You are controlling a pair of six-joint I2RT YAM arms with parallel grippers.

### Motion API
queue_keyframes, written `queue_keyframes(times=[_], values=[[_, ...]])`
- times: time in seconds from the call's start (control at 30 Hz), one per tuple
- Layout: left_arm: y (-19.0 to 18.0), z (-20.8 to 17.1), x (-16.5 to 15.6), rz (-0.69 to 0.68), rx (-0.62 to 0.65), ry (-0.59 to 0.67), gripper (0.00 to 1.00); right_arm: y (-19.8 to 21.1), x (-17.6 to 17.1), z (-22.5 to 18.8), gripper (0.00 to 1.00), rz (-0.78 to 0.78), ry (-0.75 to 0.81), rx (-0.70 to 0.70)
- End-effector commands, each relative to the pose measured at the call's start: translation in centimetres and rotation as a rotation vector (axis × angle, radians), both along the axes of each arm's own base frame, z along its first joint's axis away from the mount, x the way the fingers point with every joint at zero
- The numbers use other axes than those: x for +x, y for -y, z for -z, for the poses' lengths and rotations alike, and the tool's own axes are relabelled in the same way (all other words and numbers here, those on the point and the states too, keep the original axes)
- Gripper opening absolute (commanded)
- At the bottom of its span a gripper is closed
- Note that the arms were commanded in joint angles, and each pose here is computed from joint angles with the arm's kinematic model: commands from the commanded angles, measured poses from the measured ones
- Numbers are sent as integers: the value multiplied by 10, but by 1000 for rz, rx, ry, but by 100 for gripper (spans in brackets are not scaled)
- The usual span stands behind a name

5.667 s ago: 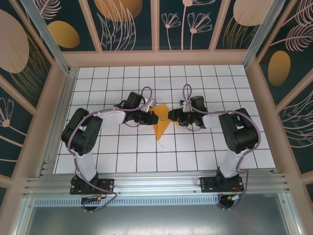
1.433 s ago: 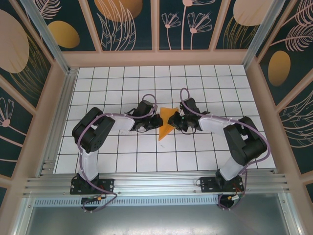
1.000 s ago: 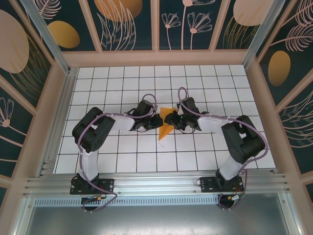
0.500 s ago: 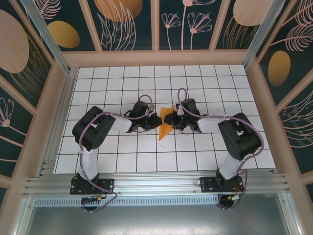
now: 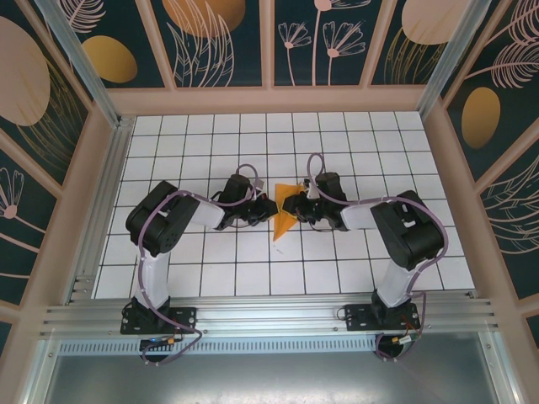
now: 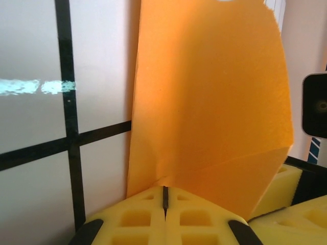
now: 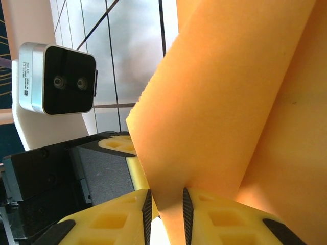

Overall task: Fold a paper plane with a square sheet of paper (pick it up from the middle)
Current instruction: Fourth fold the wing at the center of the table.

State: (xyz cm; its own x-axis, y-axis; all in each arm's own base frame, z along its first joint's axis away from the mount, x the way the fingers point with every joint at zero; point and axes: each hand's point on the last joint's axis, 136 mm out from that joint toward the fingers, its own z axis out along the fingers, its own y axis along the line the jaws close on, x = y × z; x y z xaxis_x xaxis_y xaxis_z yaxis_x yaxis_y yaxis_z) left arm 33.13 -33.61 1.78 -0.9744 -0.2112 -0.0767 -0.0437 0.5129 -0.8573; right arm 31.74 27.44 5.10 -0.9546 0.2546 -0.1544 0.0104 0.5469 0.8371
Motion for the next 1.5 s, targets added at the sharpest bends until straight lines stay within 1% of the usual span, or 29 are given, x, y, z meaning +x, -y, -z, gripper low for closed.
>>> queue_keyframes(times=[0.0,0.23,0.47,0.57,0.7,0.87,1.07,1.27,1.47], values=[[-25,58,-33,-25,107,-201,0,-4,1,-4,26,-26,29,48],[-26,51,-31,-41,48,-203,0,-2,-9,8,23,-79,35,34],[-26,45,-31,-60,-47,-228,0,-2,-10,11,22,-99,54,68],[-26,34,-26,-64,-78,-201,0,-1,-8,11,22,-99,57,65],[-27,18,-18,-69,-84,-144,1,2,-8,13,22,-93,50,58],[-25,-6,-11,-65,-116,-54,14,3,-4,12,22,-79,46,49],[-19,-44,-4,-50,-221,71,30,3,-5,14,22,-79,43,45],[-13,-50,7,-35,-213,124,33,3,-4,13,22,-80,45,43],[-6,-43,14,-6,-135,140,35,3,-4,13,22,-79,43,41]])
